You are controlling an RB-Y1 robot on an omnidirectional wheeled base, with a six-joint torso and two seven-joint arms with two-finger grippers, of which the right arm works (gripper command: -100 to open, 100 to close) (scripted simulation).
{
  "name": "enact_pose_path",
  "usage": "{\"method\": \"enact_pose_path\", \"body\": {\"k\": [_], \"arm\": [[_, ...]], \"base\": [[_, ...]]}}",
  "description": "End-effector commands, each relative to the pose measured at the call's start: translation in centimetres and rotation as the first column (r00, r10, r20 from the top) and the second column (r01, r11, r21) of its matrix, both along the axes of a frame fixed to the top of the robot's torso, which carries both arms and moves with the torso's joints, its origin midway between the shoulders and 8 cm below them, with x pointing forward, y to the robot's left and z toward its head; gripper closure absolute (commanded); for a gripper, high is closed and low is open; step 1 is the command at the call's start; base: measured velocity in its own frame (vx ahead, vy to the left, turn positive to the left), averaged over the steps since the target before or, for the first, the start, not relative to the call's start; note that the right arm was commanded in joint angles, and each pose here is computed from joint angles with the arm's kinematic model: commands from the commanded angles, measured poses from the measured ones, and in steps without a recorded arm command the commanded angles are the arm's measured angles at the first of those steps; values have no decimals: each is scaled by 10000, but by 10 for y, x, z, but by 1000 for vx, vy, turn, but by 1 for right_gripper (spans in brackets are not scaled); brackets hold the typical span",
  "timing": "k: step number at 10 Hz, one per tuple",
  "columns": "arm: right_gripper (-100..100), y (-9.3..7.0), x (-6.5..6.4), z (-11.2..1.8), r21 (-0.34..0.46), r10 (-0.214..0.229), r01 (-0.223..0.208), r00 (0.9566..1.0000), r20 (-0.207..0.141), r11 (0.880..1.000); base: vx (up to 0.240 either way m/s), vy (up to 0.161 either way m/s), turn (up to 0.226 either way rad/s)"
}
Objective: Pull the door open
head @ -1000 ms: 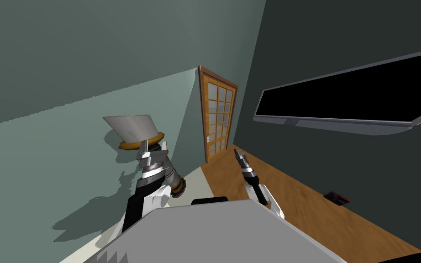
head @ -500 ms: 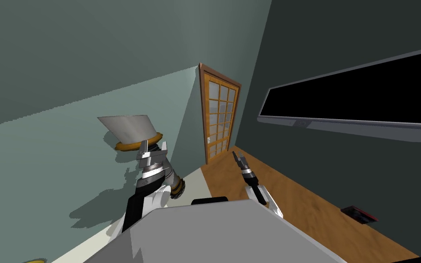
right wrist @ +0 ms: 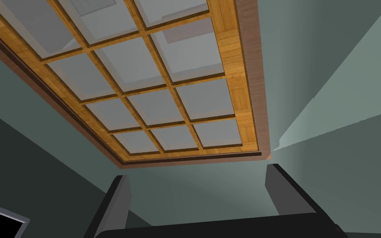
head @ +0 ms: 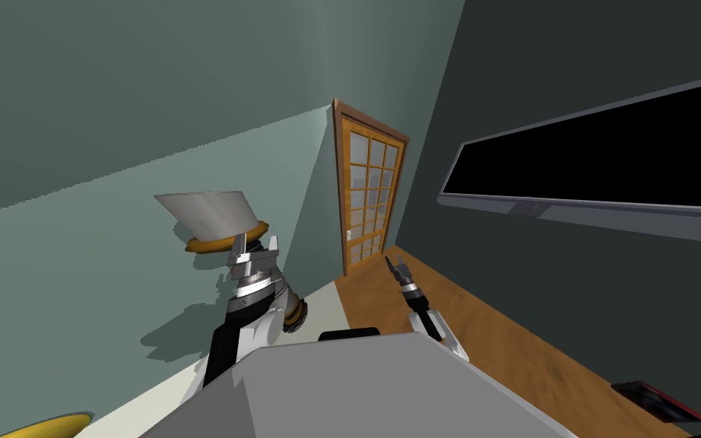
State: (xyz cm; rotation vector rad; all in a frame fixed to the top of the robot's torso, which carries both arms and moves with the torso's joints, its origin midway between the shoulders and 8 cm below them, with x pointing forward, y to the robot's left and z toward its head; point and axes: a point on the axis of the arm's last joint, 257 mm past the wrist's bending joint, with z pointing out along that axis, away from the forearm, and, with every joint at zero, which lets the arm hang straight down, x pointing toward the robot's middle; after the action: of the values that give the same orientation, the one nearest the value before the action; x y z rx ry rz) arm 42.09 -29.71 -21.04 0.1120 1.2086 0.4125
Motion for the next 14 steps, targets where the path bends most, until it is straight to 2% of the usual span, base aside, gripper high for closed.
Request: {"method": "enact_pose_path", "body": {"k": [1, 5, 6, 8, 12, 13, 14], "arm": [[-100, -1, 2, -13, -374, -92, 85, 9998, -194, 9993], [-100, 0, 4, -43, -1193, -285, 203, 9973, -678, 9927], [-100, 0, 4, -43, -1193, -285, 203, 9973, -678, 9927], [-100, 1, 4, -58, -1543, -360, 218, 9953, -901, 9878], [-100, 6, 4, -86, -2186, -468, 168, 9900, -1331, 9757], [-100, 10, 3, -99, -2446, -499, 113, 9870, -1525, 9696], [-100, 12, 2, -105, -2571, -510, 77, 9855, -1621, 9664]], "base": [[97, -56, 101], [86, -56, 88], [56, -41, 29], [56, -27, 67], [88, -44, 87], [147, -37, 137], [128, -53, 109]]}}
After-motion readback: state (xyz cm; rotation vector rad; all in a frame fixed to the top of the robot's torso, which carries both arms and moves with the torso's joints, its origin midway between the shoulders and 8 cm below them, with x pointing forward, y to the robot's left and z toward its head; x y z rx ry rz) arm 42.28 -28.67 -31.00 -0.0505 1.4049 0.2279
